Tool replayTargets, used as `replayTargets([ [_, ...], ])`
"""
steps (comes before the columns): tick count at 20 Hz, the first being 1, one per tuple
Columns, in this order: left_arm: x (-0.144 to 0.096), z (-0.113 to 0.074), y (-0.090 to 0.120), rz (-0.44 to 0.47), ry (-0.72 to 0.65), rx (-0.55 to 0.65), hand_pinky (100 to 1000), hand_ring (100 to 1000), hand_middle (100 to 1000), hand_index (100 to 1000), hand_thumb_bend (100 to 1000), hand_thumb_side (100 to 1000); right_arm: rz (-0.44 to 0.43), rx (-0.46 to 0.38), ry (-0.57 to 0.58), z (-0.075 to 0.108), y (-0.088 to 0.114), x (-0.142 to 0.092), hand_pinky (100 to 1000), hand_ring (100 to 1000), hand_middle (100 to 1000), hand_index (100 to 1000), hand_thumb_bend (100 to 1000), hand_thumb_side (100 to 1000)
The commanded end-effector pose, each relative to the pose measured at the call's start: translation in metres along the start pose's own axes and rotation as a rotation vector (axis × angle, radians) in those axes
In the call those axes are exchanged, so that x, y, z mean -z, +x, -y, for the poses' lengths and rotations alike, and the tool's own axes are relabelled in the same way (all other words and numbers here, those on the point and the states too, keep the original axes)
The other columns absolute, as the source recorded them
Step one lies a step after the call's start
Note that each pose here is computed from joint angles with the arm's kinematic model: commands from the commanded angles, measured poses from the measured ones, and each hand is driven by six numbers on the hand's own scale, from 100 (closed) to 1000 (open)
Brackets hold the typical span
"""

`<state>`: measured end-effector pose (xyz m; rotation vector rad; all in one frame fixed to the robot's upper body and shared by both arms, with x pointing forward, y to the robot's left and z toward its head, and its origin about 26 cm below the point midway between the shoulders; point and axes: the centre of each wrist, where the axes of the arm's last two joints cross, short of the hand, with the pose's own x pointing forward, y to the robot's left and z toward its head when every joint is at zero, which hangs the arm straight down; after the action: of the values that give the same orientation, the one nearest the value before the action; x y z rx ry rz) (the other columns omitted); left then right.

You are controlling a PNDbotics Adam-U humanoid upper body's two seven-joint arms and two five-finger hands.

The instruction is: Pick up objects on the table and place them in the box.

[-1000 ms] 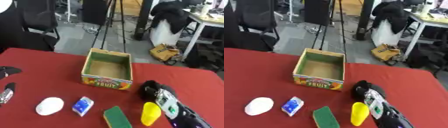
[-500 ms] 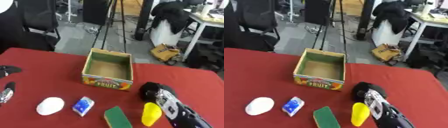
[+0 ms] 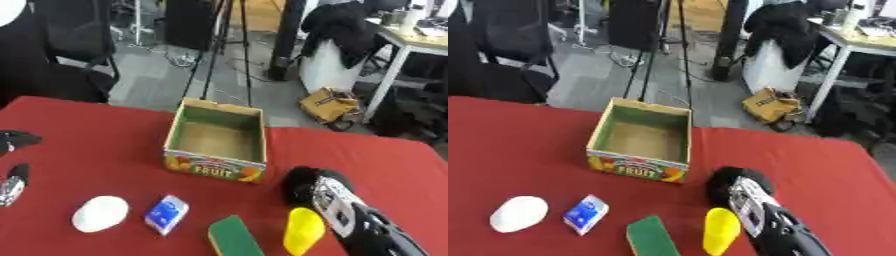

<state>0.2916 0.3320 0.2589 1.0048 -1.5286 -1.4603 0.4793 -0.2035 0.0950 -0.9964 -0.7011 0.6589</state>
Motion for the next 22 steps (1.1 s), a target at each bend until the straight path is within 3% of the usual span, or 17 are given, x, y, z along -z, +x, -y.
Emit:
replayTargets([
  [1, -0.0016, -0.0090, 0.0019, 0.012, 0.025, 0.020, 953, 984, 920, 1000, 100, 903, -0.039, -0.017, -0.019, 0.0094, -0.0102, 0.0087, 599, 745, 575, 731, 212, 414],
  [9, -0.0015, -0.0099, 0.0019, 0.015, 0.027, 0.020, 948, 982, 919, 1000, 100, 901, -0.062, -0.044, -0.022, 0.0098, -0.0120, 0.0103, 519, 667, 523, 684, 157, 369],
  [10, -0.0014, -0.0099, 0.0020, 0.015, 0.027, 0.019, 946, 981, 918, 1000, 100, 900, -0.065, -0.047, -0.024, 0.0097, -0.0124, 0.0107, 492, 606, 498, 656, 136, 360],
  [16, -0.0014, -0.0102, 0.0020, 0.017, 0.026, 0.019, 942, 979, 916, 1000, 100, 898, -0.087, -0.076, -0.045, 0.0094, -0.0150, 0.0128, 454, 496, 448, 596, 100, 347],
  [22, -0.0013, -0.0099, 0.0021, 0.019, 0.023, 0.016, 939, 978, 915, 1000, 100, 895, -0.108, -0.098, -0.070, 0.0095, -0.0167, 0.0142, 422, 462, 395, 542, 100, 327],
])
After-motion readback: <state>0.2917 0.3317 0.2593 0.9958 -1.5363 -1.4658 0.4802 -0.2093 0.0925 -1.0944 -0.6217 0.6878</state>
